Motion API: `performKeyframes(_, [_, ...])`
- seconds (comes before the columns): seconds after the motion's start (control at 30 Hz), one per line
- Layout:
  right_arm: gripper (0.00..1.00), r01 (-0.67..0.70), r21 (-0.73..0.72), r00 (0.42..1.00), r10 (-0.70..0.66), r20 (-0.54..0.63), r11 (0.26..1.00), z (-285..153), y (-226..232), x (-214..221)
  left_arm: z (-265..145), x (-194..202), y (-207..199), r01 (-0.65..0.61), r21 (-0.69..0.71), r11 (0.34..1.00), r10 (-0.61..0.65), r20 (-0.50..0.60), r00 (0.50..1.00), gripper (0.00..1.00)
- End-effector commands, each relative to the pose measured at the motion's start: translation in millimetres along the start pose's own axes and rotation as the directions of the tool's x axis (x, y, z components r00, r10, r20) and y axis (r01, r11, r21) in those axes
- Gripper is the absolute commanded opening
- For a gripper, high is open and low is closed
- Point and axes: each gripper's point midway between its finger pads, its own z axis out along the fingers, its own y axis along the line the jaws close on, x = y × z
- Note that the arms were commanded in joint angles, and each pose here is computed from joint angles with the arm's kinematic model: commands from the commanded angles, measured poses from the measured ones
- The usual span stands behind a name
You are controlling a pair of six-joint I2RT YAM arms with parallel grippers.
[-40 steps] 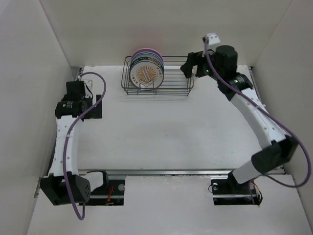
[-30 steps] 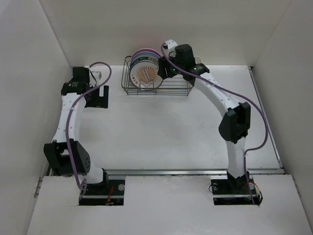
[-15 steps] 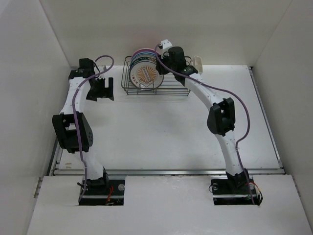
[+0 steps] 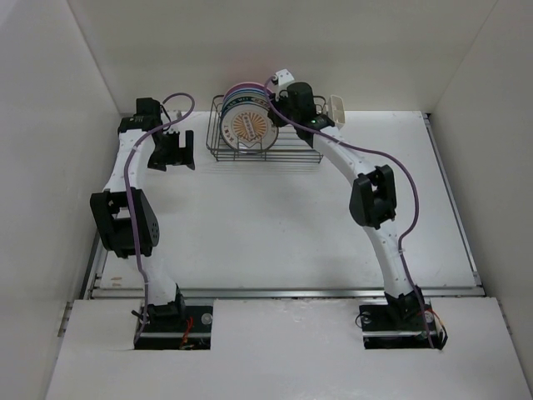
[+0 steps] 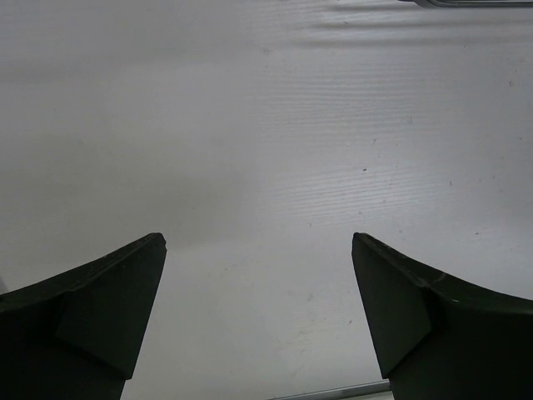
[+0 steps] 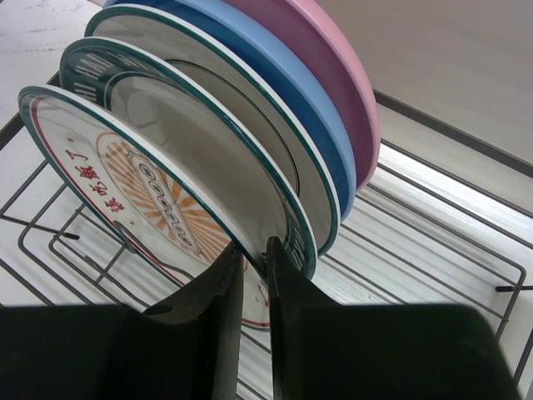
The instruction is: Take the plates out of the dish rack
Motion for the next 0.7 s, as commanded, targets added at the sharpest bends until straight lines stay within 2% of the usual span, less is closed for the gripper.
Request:
performKeyframes(0.0, [0.00, -0.013, 0.045, 0.989, 0.006, 0.147, 0.999, -17.2, 2.4, -59.0, -13.5, -8.5, -0.4, -0.004, -0.001, 1.000, 0.004, 0.033, 0.999, 0.92])
performKeyframes(0.3, [0.00, 0.031, 0.076, 0.943, -0.055, 0.328, 0.997, -79.7, 6.4, -153.1, -22.3, -9.3, -7.0, -0.026, 0.010, 1.000, 0.025, 0.054, 0.998, 0.92])
performKeyframes(0.5, [0.00, 0.103, 0.152, 0.933, -0.149, 0.328, 0.983, -104.8, 5.0, -164.2, -23.6, -9.7, -7.3, -0.028, 0.010, 1.000, 0.027, 0.063, 0.998, 0.92])
performKeyframes(0.67, [0.00, 0.087, 0.160, 0.929, -0.138, 0.343, 0.983, -133.4, 4.8, -179.4, -23.6, -9.7, -7.7, -0.019, 0.010, 1.000, 0.018, 0.063, 0.998, 0.92])
